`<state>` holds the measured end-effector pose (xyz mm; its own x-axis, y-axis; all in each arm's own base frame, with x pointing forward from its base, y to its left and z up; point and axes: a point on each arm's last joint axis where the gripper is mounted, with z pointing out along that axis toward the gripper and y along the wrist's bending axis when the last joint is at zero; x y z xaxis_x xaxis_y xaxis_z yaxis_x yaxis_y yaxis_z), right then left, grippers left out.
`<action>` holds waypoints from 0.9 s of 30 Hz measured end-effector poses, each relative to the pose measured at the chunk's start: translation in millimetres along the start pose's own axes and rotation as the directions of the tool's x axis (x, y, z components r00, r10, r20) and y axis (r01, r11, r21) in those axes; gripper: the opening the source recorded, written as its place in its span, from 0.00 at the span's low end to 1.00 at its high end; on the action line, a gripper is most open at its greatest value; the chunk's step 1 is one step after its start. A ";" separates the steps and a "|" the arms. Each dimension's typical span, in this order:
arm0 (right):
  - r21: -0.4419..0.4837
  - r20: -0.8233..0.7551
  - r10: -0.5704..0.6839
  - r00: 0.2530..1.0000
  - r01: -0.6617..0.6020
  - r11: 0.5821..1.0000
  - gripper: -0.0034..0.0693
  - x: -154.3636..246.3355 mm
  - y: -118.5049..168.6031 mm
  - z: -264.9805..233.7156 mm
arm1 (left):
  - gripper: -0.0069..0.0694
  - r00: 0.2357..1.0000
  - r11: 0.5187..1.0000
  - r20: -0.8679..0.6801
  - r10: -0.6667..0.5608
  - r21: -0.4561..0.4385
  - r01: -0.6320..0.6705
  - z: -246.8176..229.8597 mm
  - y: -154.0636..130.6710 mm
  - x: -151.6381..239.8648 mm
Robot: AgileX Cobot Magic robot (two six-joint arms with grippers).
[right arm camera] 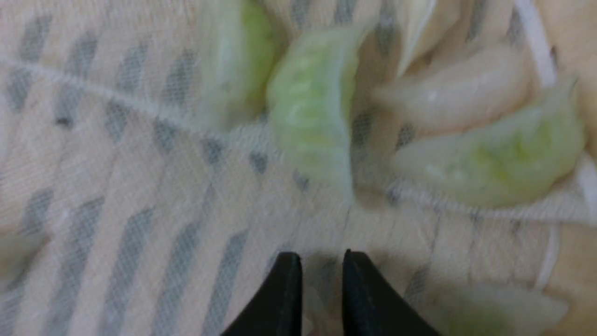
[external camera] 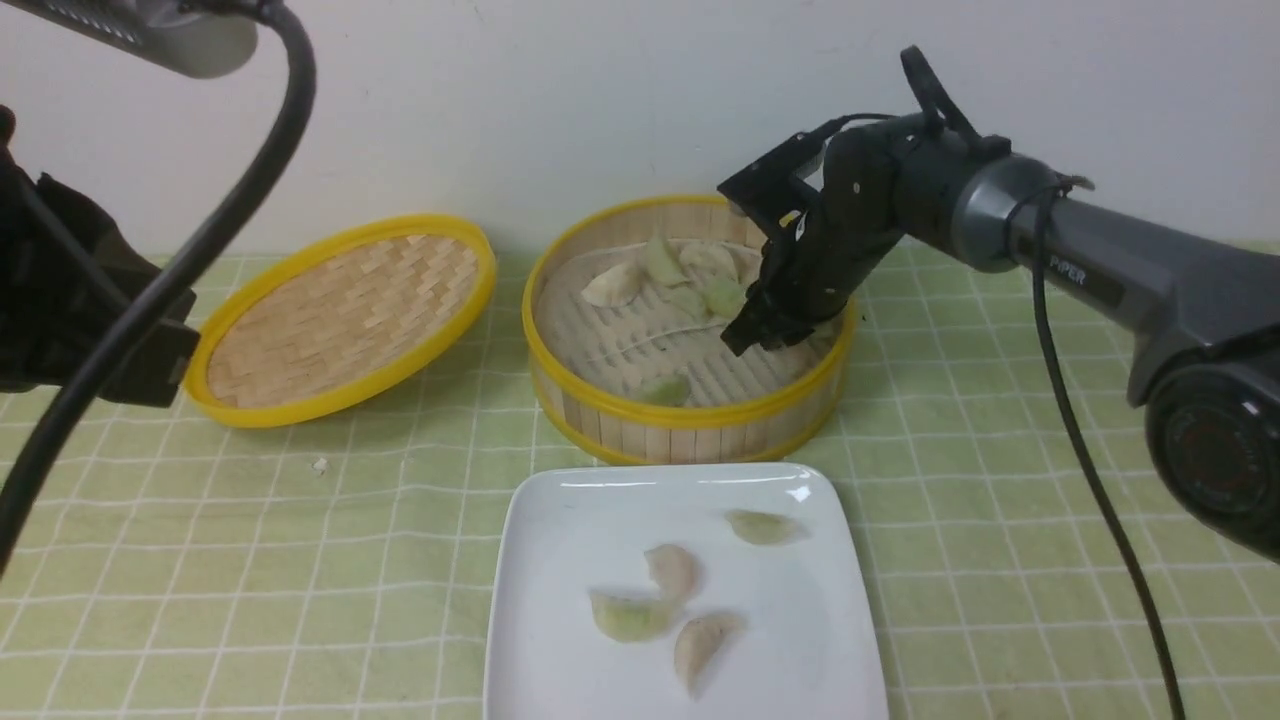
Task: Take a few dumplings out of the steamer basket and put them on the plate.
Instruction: Use the right arm to grab a dumpling from inside the steamer, then use the right arm to put the dumpling into the plate
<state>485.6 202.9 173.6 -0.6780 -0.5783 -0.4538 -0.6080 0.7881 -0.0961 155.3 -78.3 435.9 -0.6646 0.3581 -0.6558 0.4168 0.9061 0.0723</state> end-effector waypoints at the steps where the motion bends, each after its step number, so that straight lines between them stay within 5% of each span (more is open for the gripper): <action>1: -0.022 -0.012 0.014 1.000 -0.014 1.000 0.18 -2.3 1.4 -8.1 | 0.08 1.000 1.000 0.000 -0.001 -0.001 0.001 0.0 0.1 0.0; 7: -0.134 0.087 0.040 0.995 -0.028 0.991 0.18 -28.3 9.2 -63.8 | 0.08 1.000 1.000 0.000 -0.001 -0.002 0.001 0.0 0.2 0.0; 22: -0.208 0.104 0.045 0.994 -0.023 0.978 0.17 -33.5 21.5 -126.5 | 0.08 1.000 1.000 0.000 -0.003 -0.002 0.003 0.0 0.2 0.0; 27: -0.278 0.044 0.035 0.998 -0.021 0.960 0.17 -15.1 53.5 -142.1 | 0.08 1.000 1.000 0.000 -0.003 -0.002 0.003 0.0 0.2 0.0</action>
<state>404.6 223.8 301.3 -0.6800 -0.5407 -0.4952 -0.6843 0.7105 0.1639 155.4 -78.1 435.9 -0.6658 0.3552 -0.6561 0.4135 0.9077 0.0718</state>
